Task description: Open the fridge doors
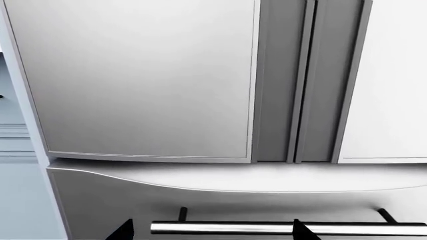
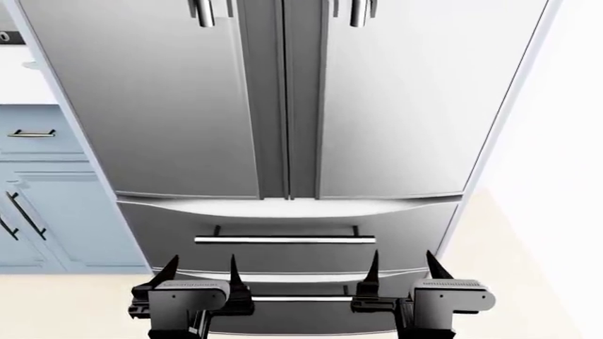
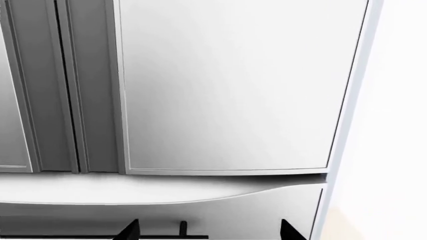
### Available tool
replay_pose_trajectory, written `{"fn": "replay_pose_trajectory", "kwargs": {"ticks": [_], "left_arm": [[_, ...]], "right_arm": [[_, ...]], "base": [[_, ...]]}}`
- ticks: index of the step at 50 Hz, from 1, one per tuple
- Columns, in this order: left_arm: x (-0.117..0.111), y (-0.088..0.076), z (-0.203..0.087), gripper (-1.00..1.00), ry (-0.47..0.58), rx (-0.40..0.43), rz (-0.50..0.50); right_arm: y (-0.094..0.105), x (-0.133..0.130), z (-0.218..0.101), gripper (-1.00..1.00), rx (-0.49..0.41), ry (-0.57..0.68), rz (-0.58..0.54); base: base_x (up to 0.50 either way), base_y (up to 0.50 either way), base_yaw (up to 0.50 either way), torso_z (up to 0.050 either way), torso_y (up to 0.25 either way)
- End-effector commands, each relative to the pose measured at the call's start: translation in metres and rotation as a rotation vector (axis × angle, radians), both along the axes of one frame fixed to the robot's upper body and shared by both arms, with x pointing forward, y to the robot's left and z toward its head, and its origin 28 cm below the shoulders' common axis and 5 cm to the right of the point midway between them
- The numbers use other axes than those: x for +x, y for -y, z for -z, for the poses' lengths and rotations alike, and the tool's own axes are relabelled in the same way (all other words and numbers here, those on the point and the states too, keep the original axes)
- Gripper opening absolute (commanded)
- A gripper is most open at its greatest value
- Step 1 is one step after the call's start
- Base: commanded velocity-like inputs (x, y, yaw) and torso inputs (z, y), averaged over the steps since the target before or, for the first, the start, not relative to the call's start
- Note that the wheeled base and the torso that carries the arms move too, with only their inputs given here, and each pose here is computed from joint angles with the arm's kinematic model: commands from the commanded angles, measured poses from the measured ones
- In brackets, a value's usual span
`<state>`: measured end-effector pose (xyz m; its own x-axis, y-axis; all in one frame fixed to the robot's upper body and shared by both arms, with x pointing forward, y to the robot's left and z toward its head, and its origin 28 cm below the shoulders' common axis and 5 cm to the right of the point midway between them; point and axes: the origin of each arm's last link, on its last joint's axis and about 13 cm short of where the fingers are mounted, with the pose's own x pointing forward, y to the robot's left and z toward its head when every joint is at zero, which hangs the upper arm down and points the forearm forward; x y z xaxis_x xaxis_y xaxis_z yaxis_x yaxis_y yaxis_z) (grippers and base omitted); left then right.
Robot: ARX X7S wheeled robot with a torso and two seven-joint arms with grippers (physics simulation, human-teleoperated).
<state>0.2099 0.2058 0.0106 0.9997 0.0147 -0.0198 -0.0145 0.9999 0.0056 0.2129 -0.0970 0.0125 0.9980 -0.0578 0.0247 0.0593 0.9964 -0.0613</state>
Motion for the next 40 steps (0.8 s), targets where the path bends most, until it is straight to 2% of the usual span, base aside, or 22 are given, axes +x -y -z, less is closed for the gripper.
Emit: {"fn": "replay_pose_trajectory", "kwargs": {"ticks": [1,5,6,9,16,19,21,22,23,24,26,27,28,30,37,40], "left_arm": [[0.000,0.000,0.000,1.00,-0.001,0.000,0.001],[0.000,0.000,0.000,1.00,-0.001,0.000,0.002],[-0.001,0.000,0.001,1.00,-0.001,0.001,0.002],[-0.001,0.000,0.000,1.00,-0.002,0.001,0.002],[0.001,0.001,0.001,1.00,-0.006,0.002,0.004],[0.002,0.001,0.000,1.00,-0.004,0.001,0.004],[0.001,0.001,-0.003,1.00,0.002,-0.007,-0.010],[0.002,0.002,-0.007,1.00,0.001,-0.072,-0.018],[0.004,0.001,-0.014,1.00,-0.005,-0.039,-0.018],[0.006,0.001,-0.021,1.00,0.007,-0.037,-0.011],[0.015,-0.002,-0.042,1.00,0.028,0.030,-0.005],[0.021,-0.005,-0.060,1.00,0.047,-0.035,-0.008],[0.023,-0.006,-0.067,1.00,0.055,-0.036,0.000],[0.025,-0.008,-0.081,1.00,0.079,0.002,0.003],[0.018,-0.008,-0.048,1.00,0.002,0.009,-0.015],[0.019,-0.006,-0.044,1.00,-0.008,0.009,-0.008]], "right_arm": [[0.000,0.001,0.000,1.00,-0.010,-0.006,0.005],[0.000,0.001,-0.001,1.00,-0.010,-0.002,0.005],[0.000,-0.001,-0.001,1.00,0.018,0.005,0.004],[0.000,-0.001,0.000,1.00,-0.015,-0.003,0.007],[0.000,0.000,0.000,1.00,0.001,0.001,0.011],[0.000,0.000,-0.003,1.00,0.058,0.005,0.012],[0.002,0.004,-0.006,1.00,0.071,-0.014,0.033],[0.002,0.006,-0.010,1.00,0.077,-0.023,0.042],[0.001,0.013,-0.021,1.00,0.074,-0.035,0.020],[0.001,0.015,-0.032,1.00,0.084,0.019,-0.006],[0.000,0.027,-0.060,1.00,0.087,0.059,-0.010],[0.000,0.033,-0.081,1.00,0.100,0.056,-0.009],[0.000,0.036,-0.089,1.00,0.121,0.081,-0.020],[0.002,0.048,-0.119,1.00,0.101,0.117,-0.023],[-0.004,0.081,-0.203,1.00,0.037,0.198,-0.081],[-0.011,0.093,-0.228,1.00,0.006,0.223,-0.108]], "base": [[0.03,0.04,0.00,0.000,0.000],[0.00,0.04,0.00,0.000,0.000],[0.00,0.00,0.00,0.000,0.000],[0.00,0.00,0.00,0.000,0.000],[0.00,0.00,0.00,0.000,0.000],[0.00,0.00,0.00,0.000,0.000],[0.00,0.00,0.00,0.000,0.000],[0.00,0.00,0.00,0.000,0.000],[0.00,0.00,0.00,0.000,0.000],[0.00,0.00,0.00,0.000,0.015],[0.00,0.00,0.00,0.000,0.000],[0.00,0.00,0.00,0.000,0.000],[0.00,0.00,0.00,0.000,0.000],[0.00,0.00,0.00,0.000,0.000],[0.00,0.00,0.00,0.000,0.000],[0.00,0.00,0.00,0.000,0.000]]}}
